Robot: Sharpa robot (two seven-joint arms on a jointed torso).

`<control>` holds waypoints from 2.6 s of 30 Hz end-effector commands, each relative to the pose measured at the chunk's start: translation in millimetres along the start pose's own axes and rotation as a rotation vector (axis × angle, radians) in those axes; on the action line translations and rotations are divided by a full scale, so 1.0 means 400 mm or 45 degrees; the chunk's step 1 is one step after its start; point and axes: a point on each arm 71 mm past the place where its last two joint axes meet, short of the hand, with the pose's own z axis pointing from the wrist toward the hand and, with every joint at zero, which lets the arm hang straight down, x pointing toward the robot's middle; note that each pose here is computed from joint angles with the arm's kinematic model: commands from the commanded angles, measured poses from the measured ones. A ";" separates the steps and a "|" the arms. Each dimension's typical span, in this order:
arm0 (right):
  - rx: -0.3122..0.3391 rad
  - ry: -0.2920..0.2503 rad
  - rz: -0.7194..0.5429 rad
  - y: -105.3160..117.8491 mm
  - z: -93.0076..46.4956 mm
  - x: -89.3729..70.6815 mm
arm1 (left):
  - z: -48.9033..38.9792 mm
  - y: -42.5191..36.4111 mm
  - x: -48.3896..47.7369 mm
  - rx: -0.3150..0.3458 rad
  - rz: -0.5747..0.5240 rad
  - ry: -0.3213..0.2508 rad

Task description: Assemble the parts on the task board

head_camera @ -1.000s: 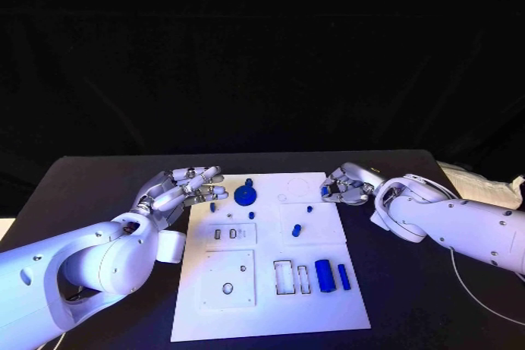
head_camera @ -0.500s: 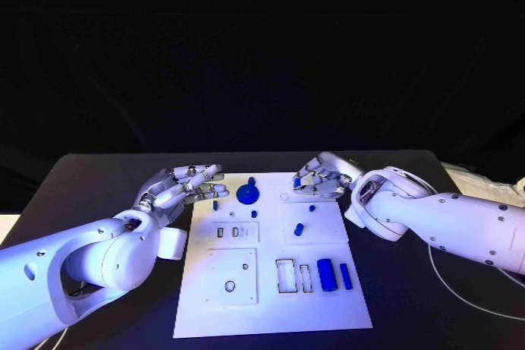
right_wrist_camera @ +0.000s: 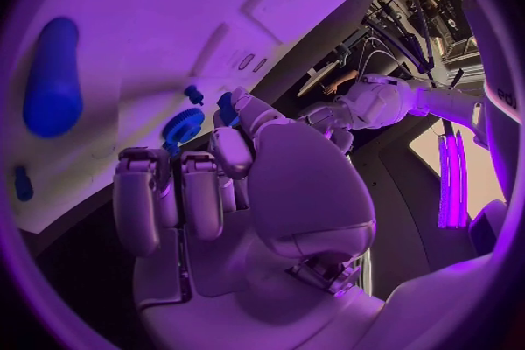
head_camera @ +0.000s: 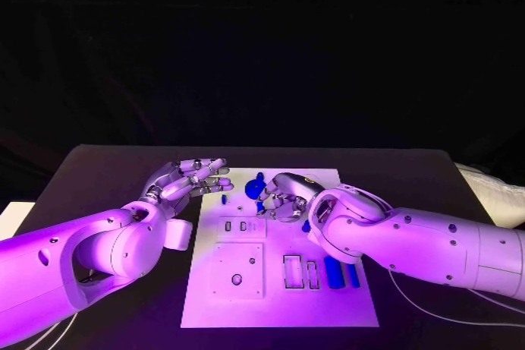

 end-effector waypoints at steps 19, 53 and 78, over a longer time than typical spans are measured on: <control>-0.009 0.092 -0.164 0.035 0.014 0.077 | 0.000 -0.003 0.003 0.013 -0.011 0.018; -0.014 0.143 -0.275 0.033 0.005 0.085 | 0.001 -0.003 0.002 0.011 -0.012 0.017; -0.299 -0.224 -0.022 0.090 -0.063 0.002 | 0.007 0.005 -0.007 -0.031 0.095 0.033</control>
